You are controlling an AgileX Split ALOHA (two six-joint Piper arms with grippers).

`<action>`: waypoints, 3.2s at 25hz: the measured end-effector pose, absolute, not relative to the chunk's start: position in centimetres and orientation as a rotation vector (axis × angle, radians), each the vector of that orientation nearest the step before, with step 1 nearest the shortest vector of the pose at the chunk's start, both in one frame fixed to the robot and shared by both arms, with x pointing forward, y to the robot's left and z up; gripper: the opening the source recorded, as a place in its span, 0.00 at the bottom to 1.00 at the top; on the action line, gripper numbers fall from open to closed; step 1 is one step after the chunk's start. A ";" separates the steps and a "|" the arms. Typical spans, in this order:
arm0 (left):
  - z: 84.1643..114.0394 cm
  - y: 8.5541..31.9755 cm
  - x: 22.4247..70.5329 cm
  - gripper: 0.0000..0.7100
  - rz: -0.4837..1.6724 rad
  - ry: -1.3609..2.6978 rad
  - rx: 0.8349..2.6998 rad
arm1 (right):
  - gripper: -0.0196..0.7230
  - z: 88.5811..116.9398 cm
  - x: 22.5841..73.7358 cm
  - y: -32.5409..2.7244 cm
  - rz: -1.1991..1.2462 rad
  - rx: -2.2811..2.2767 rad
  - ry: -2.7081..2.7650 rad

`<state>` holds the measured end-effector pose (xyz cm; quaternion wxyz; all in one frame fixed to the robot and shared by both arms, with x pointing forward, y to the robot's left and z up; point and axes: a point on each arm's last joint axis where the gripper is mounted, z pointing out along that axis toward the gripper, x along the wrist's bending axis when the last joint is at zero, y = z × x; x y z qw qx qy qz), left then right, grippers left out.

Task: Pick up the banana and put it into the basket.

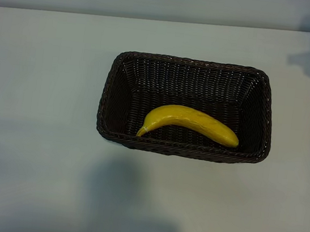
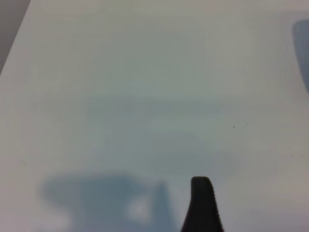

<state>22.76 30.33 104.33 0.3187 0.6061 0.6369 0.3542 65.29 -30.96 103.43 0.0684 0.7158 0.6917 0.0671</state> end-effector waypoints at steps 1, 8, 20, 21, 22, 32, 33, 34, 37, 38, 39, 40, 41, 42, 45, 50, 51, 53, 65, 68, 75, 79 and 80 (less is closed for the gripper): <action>104.3 30.3 22.8 0.79 0.932 1.675 1.594 | 0.79 103.4 65.3 -31.0 0.201 2.156 2.084; 104.3 30.2 22.8 0.79 0.917 1.670 1.592 | 0.79 102.9 64.6 -30.9 0.171 2.155 2.116; 104.3 30.2 22.8 0.79 0.917 1.670 1.592 | 0.79 103.9 54.5 -30.7 0.081 2.130 2.229; 104.3 30.3 22.8 0.79 0.924 1.672 1.593 | 0.79 104.0 53.3 -30.6 0.075 2.133 2.232; 104.3 30.3 22.8 0.79 0.924 1.672 1.593 | 0.79 104.0 52.1 -30.6 0.070 2.136 2.235; 104.3 30.3 22.8 0.79 0.924 1.672 1.593 | 0.79 103.7 39.6 -30.3 0.123 2.108 2.204; 104.3 30.2 22.8 0.79 0.917 1.670 1.592 | 0.79 103.7 38.6 -30.3 0.145 2.100 2.189; 104.3 30.2 22.8 0.79 0.917 1.670 1.592 | 0.79 103.8 37.7 -30.2 0.168 2.094 2.170; 104.3 30.3 22.8 0.79 0.924 1.672 1.593 | 0.79 104.1 35.5 -30.1 0.256 2.057 2.116; 104.3 30.2 22.8 0.79 0.917 1.670 1.592 | 0.79 104.3 34.8 -30.1 0.301 2.033 2.087; 104.3 30.2 22.8 0.79 0.917 1.670 1.592 | 0.79 104.5 34.1 -30.1 0.349 2.006 2.056; 104.3 30.3 22.8 0.79 0.924 1.672 1.593 | 0.79 104.6 33.6 -30.0 0.383 1.987 2.031; 104.3 30.2 22.8 0.79 0.917 1.670 1.592 | 0.79 104.5 33.3 -30.0 0.410 1.970 2.010; 104.3 30.3 22.8 0.79 0.924 1.672 1.593 | 0.79 104.4 33.1 -30.0 0.434 1.956 1.994; 104.3 30.2 22.8 0.79 0.917 1.670 1.592 | 0.79 103.6 32.2 -30.0 0.476 1.936 1.961; 104.3 30.2 22.8 0.79 0.917 1.670 1.592 | 0.79 102.6 31.5 -30.0 0.491 1.929 1.947; 104.3 30.2 22.8 0.79 0.917 1.670 1.592 | 0.79 102.7 31.5 -30.0 0.496 1.925 1.943; 104.3 30.3 22.8 0.79 0.924 1.672 1.593 | 0.79 102.7 31.4 -30.0 0.502 1.921 1.939; 104.3 30.2 22.8 0.79 0.917 1.670 1.592 | 0.79 104.1 28.4 -29.9 0.679 1.778 1.796; 104.3 30.2 22.8 0.79 0.917 1.670 1.592 | 0.79 104.5 26.8 -29.9 0.763 1.701 1.718; 104.3 30.2 22.8 0.79 0.917 1.670 1.592 | 0.79 104.7 23.4 -29.8 0.908 1.550 1.568; 104.3 30.2 22.8 0.79 0.917 1.670 1.592 | 0.79 104.7 23.4 -29.8 0.908 1.550 1.568; 104.3 30.2 22.8 0.79 0.917 1.670 1.592 | 0.79 104.7 23.4 -29.8 0.908 1.550 1.568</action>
